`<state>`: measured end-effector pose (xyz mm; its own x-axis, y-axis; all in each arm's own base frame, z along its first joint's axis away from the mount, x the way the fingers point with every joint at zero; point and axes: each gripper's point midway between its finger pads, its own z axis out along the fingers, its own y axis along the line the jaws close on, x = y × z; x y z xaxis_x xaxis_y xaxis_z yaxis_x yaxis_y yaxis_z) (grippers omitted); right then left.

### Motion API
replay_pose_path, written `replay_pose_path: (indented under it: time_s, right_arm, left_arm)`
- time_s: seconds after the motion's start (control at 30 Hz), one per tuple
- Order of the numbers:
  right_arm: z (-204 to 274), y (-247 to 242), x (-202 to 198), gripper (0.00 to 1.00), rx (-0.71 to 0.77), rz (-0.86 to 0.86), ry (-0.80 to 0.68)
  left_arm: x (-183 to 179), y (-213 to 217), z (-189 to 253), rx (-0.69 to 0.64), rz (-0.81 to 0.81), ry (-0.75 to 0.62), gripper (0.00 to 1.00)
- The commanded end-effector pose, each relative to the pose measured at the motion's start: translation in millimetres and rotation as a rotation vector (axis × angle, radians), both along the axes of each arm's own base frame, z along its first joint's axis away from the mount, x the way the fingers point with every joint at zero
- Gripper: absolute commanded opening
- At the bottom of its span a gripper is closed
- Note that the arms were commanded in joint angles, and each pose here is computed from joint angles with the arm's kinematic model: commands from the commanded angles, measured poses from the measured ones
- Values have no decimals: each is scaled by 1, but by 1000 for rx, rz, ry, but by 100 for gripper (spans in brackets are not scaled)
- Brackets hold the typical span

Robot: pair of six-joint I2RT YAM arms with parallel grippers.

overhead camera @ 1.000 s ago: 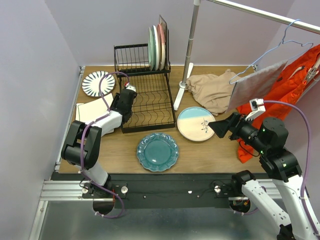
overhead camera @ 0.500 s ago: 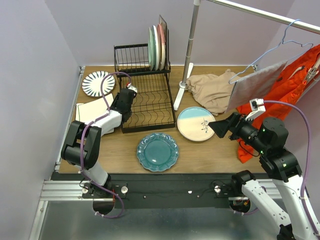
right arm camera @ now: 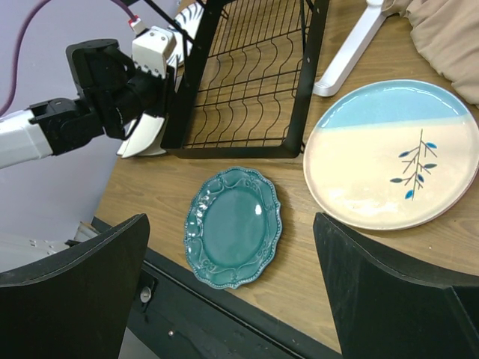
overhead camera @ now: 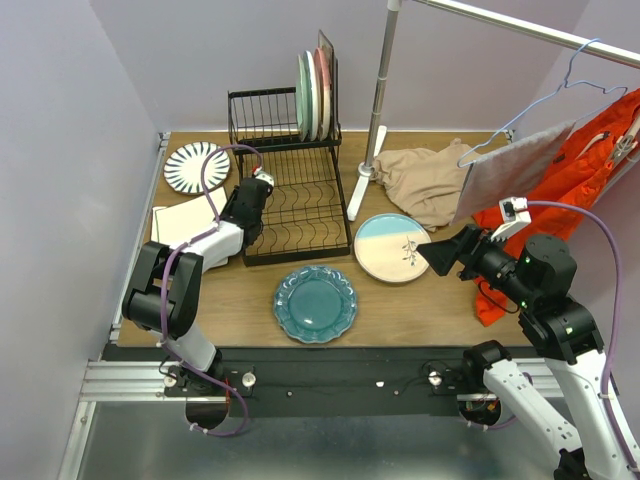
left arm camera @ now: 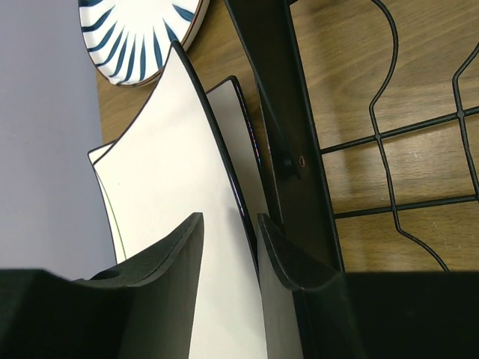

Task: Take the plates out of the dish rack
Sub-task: Place the plate at the center of the board.

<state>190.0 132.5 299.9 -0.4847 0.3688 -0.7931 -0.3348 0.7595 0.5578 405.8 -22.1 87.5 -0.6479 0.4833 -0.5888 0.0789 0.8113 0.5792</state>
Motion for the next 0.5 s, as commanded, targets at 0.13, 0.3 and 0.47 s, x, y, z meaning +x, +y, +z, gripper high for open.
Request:
replay_pose_path:
  time_s: [0.13,0.3,0.47]
  right_arm:
    - [-9,-2,4,99,-24,-13,6]
    - [-9,-2,2,99,-22,-8,0]
    - [-6,-3,0,99,-18,-8,-10]
  left_arm:
    - [-10,-15,-20,-106,-63,61,44]
    - [-10,-12,-13,-158,-47,35,44]
    - [-13,-9,-18,-179,-40,40,44]
